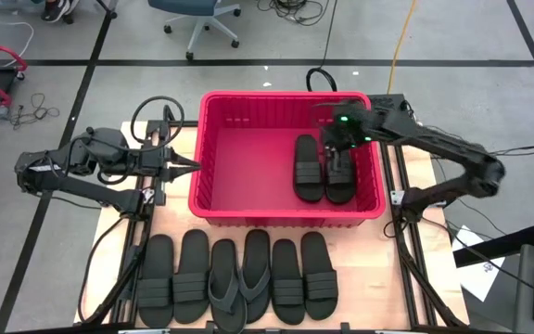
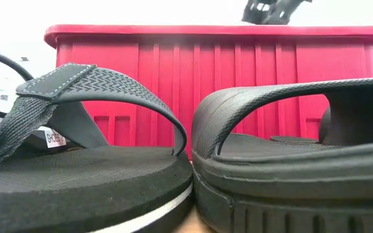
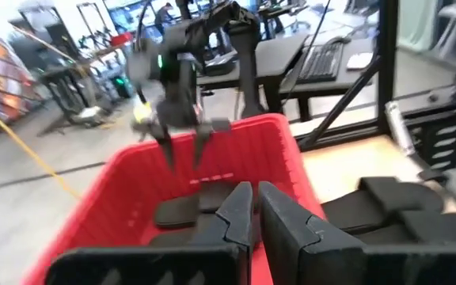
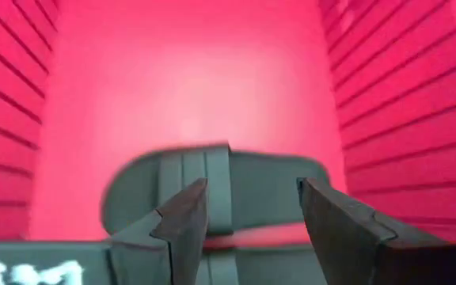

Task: Pick and place slides into bin
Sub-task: Put the black slide into the red bin

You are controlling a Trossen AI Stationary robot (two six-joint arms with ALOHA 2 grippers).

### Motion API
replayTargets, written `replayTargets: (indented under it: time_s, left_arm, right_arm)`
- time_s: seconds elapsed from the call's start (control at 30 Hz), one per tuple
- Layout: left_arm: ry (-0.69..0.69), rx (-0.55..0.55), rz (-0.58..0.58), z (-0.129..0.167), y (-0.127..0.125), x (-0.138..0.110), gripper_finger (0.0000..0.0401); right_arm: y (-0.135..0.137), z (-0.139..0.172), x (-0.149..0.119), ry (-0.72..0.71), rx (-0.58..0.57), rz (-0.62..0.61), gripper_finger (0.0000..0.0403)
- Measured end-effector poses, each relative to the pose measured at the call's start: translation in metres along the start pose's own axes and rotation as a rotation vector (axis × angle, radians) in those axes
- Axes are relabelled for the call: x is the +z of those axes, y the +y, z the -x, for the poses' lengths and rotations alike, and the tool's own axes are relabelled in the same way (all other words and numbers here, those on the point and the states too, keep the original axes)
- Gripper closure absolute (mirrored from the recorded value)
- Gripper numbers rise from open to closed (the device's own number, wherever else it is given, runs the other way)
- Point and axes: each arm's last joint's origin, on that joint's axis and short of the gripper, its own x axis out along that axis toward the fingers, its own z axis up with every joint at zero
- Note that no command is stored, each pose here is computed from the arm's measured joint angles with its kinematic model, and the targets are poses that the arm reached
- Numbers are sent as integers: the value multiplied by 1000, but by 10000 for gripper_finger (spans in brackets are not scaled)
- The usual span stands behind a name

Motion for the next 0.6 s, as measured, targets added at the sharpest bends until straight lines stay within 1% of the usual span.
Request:
replayTargets:
  time_s: [0.13,0.2,0.37,0.5,0.6]
  left_arm:
    - [-11,-58,131,0,-2,1,375]
    - [-21,-81,162,0,-2,2,375]
    - [-21,-77,129,0,-2,1,375]
    - [-22,-76,77,0,-2,1,375]
    - [-29,-60,73,0,-2,2,375]
  right_arm:
    - [21,41,2,-136,-9,19,216]
    - [33,57,2,-195,5,33,219]
    - [57,86,2,-313,62,40,219]
    - [70,98,1,-371,112,47,219]
    - [78,105,1,-411,170,50,222]
